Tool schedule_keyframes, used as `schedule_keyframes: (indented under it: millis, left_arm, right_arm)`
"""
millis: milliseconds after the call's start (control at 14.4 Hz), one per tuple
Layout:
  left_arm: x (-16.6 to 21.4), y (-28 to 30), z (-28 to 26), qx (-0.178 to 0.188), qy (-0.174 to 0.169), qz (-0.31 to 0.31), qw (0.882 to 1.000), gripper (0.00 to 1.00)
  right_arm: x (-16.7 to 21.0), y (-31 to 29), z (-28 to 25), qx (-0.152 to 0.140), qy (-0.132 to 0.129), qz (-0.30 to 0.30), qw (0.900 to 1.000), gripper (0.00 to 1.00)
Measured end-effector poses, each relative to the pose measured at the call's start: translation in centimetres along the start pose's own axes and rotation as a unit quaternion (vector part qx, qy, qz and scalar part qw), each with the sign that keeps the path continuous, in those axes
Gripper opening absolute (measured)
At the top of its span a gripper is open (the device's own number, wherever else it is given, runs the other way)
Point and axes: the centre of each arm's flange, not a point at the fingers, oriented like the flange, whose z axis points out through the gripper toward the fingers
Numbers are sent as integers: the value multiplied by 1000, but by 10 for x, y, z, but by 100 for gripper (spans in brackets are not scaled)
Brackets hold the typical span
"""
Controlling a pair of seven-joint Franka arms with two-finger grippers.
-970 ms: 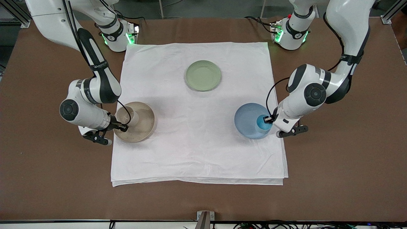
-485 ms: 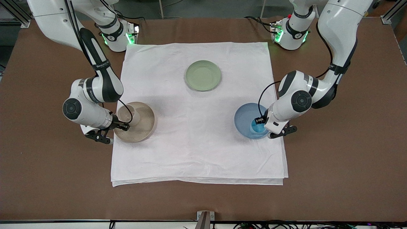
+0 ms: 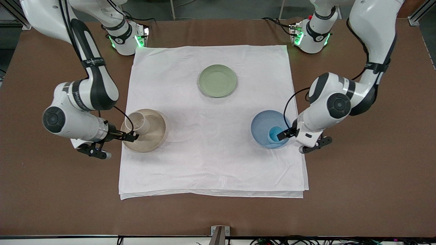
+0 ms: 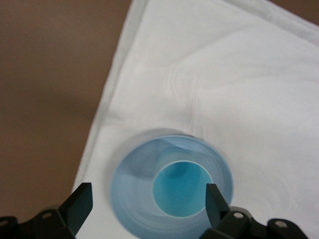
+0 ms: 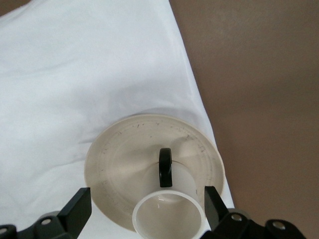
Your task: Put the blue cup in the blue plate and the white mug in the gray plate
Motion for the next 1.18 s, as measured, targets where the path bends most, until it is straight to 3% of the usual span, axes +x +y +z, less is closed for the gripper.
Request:
schedule_keyframes:
  millis: [208,347,693,1040,1178]
  left_arm:
    - [36,-43,-102,75,36,52,995,100]
    - [47,-69,-156,105,49,74,991,100]
    - [38,-114,-225,98,48,101,989,100]
    - [7,-137,-259,85,27,115,989,100]
    - [-7,-157,-268,60,16,108,992,100]
  right_arm:
    - [20,49,-59,-36,8,-46,998,100]
    - [29,95,-93,-43,-6,-79,996,100]
    - [33,187,-152,-31,-15,-104,994,100]
    - [31,192,-172,-28,-9,-102,994,100]
    - [27,185,-176,-25,-14,-107,994,100]
